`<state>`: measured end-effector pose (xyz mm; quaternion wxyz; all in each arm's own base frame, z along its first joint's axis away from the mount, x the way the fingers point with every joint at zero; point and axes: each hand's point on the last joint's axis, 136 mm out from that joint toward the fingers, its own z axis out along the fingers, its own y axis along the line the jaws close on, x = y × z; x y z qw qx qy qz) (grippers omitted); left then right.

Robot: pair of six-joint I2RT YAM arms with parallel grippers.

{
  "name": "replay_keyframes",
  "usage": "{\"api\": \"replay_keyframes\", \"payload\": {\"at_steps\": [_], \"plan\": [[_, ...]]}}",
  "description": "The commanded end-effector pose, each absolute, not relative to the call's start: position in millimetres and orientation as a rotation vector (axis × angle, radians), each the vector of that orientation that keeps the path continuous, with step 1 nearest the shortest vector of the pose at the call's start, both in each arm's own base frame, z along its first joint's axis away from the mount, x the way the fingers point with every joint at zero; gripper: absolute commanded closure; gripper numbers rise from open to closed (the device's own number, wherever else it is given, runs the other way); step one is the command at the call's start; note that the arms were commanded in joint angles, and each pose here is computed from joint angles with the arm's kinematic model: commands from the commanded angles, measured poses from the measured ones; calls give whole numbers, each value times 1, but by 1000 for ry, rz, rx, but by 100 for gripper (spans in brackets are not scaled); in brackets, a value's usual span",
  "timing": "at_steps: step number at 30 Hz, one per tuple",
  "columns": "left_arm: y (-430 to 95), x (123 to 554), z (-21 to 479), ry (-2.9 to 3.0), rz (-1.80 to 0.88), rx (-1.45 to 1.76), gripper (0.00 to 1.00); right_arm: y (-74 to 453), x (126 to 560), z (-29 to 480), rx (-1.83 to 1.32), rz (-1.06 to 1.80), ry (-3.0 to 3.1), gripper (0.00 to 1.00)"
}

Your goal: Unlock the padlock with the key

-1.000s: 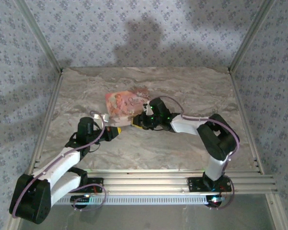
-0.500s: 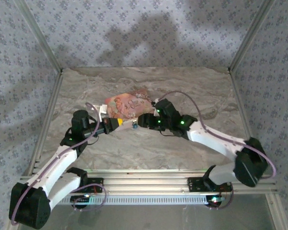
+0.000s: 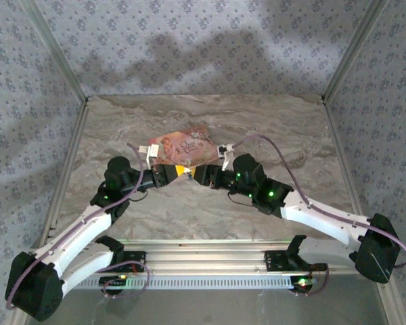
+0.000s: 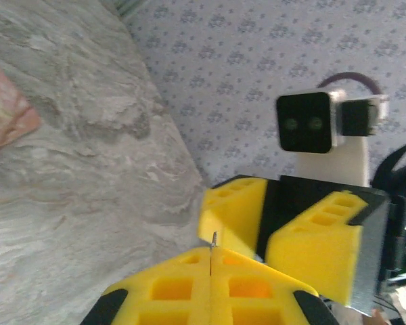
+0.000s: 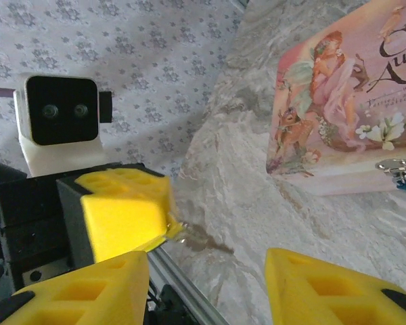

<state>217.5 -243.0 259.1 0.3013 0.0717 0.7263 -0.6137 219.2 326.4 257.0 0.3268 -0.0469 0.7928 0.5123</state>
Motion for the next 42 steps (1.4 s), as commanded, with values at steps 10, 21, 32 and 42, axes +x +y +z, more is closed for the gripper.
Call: {"api": "replay_keyframes", "payload": {"at_steps": [10, 21, 32, 42], "plan": [[-246, 206, 294, 1800, -1700, 187, 100, 336, 212, 284, -127, 1482, 1962, 60], [-246, 201, 289, 1809, -1714, 190, 100, 342, 207, 291, -167, 1511, 1932, 87], [-247, 194, 281, 1833, -1742, 204, 100, 342, 207, 286, -208, 1480, 1946, 96], [-246, 195, 284, 1821, -1739, 189, 100, 340, 211, 287, -167, 1489, 1947, 79]]}}
